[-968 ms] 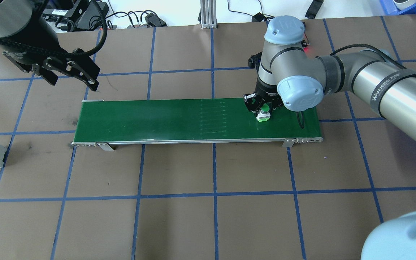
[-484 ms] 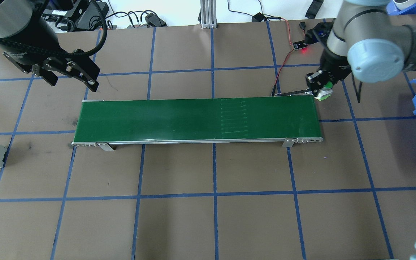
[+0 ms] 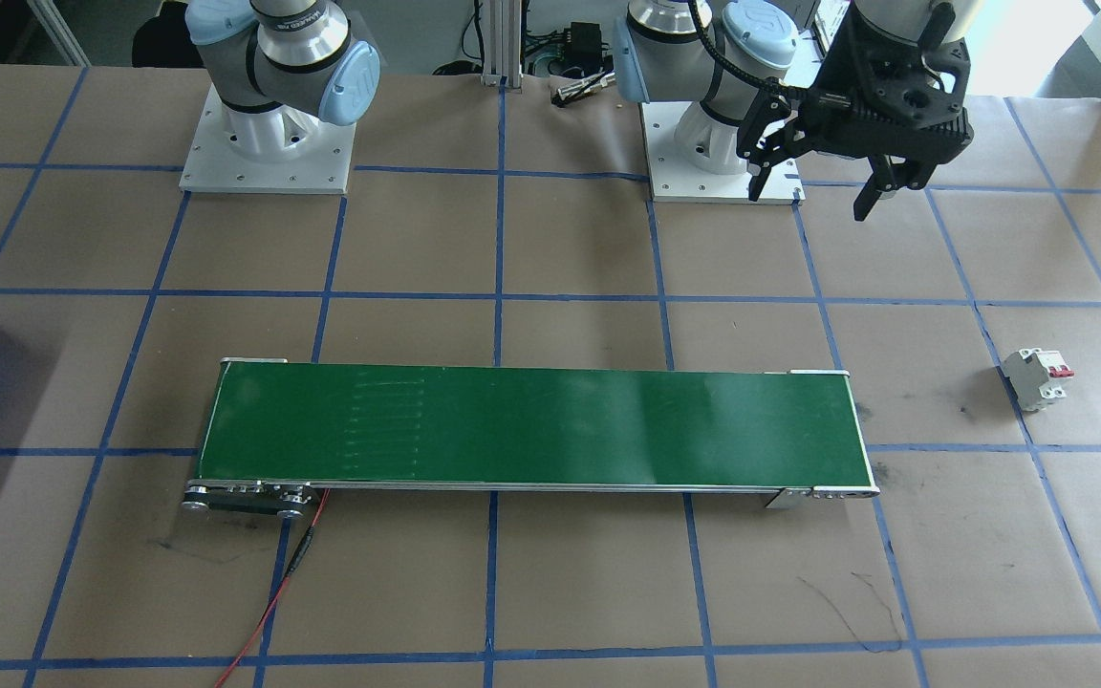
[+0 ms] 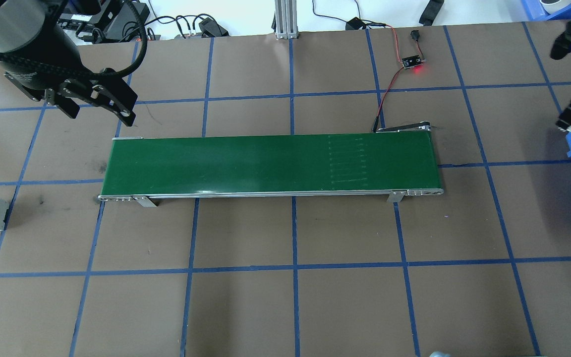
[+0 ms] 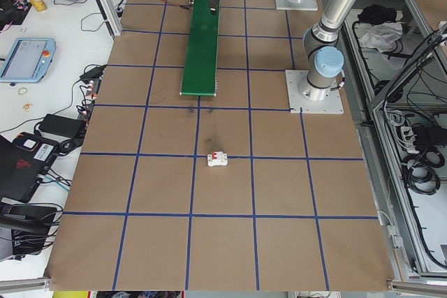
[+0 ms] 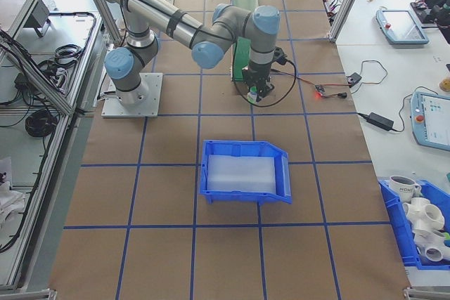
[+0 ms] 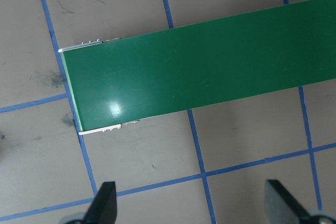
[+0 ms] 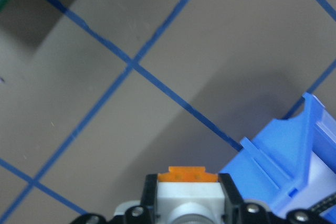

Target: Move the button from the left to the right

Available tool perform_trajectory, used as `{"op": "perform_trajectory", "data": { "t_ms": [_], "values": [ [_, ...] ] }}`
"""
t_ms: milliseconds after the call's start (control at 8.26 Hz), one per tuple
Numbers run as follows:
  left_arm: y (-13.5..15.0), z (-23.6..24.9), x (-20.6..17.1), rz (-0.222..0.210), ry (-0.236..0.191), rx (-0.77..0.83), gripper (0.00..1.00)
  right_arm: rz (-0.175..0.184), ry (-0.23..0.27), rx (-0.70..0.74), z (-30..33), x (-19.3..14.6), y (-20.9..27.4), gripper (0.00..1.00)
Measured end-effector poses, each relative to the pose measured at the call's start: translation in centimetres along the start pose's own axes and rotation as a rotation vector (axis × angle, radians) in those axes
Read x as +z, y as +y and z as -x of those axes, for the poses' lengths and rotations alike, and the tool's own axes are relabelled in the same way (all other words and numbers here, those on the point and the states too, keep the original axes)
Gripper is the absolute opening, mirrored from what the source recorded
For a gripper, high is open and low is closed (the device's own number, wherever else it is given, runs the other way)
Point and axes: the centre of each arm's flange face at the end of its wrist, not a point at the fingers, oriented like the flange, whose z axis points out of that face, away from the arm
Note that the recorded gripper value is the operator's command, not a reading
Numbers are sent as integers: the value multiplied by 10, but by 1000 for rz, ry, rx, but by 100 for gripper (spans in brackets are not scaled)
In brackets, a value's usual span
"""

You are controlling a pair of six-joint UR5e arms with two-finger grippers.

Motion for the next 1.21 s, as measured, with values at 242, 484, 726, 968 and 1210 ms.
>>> {"op": "perform_trajectory", "data": {
  "t_ms": [242,484,726,968,1210],
  "values": [
    [0,0,0,0,0,-1,100,1,37,-195,-56,6,85,0],
    [0,0,1,1,1,-2,100,-31,77,-386,-102,40,143,0],
    [0,0,1,2,2,-2,100,-48,50,-467,-140,120,176,0],
    [0,0,2,3,2,-2,100,-54,2,-497,-149,176,183,68],
    [0,0,2,4,3,-2,100,-58,-7,-535,-151,194,183,100]
  ]
}}
